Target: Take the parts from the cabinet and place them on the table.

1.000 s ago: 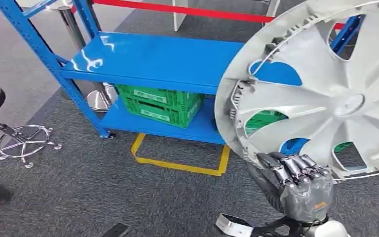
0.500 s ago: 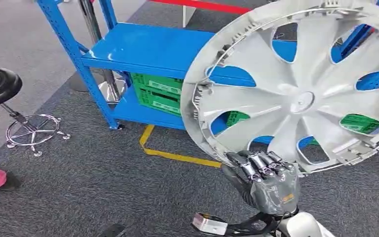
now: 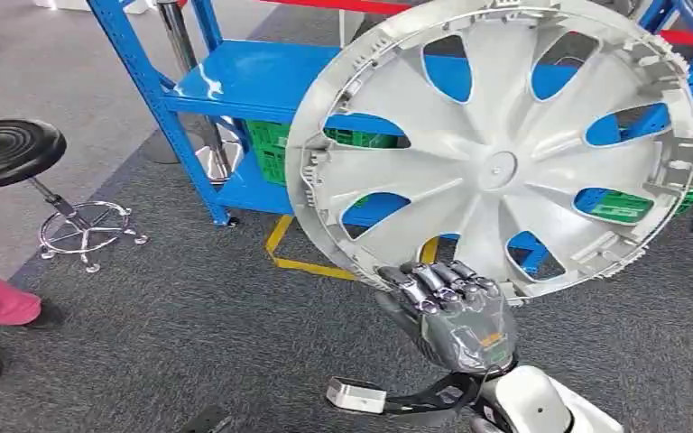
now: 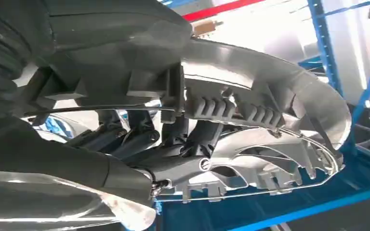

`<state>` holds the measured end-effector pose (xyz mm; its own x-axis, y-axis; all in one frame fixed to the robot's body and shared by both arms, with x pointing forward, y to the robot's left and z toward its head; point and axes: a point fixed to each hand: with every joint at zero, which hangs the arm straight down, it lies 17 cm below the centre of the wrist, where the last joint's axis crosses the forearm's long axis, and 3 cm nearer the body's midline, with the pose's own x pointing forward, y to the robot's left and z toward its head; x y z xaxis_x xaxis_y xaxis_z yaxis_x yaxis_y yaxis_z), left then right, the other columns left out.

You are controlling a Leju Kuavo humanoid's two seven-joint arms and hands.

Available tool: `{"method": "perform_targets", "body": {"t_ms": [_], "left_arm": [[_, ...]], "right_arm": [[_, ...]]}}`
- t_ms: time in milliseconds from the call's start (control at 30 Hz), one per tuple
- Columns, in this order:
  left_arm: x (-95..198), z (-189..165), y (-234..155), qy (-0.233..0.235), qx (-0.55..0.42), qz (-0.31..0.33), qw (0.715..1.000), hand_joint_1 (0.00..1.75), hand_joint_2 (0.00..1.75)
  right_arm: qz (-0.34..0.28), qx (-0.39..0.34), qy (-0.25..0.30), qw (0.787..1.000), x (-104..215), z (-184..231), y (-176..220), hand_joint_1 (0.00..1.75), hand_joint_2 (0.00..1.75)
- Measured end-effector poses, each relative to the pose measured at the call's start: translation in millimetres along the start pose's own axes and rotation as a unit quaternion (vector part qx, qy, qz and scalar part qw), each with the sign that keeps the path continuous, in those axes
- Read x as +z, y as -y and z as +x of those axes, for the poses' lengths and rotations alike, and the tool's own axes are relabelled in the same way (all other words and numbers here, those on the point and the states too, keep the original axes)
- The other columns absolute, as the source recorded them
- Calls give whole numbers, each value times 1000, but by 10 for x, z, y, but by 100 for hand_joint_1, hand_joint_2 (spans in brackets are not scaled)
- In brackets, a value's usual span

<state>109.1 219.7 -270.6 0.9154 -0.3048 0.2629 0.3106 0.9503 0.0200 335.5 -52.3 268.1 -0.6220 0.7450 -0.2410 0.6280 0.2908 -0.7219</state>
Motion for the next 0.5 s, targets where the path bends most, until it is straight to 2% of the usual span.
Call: {"method": "perform_targets", "body": {"t_ms": [500], "left_arm": [[4,-60,-6,-3,-2,1,1000,0,175]], "right_arm": [[7,-16,12,1000,12,135,-24,175,175]]}}
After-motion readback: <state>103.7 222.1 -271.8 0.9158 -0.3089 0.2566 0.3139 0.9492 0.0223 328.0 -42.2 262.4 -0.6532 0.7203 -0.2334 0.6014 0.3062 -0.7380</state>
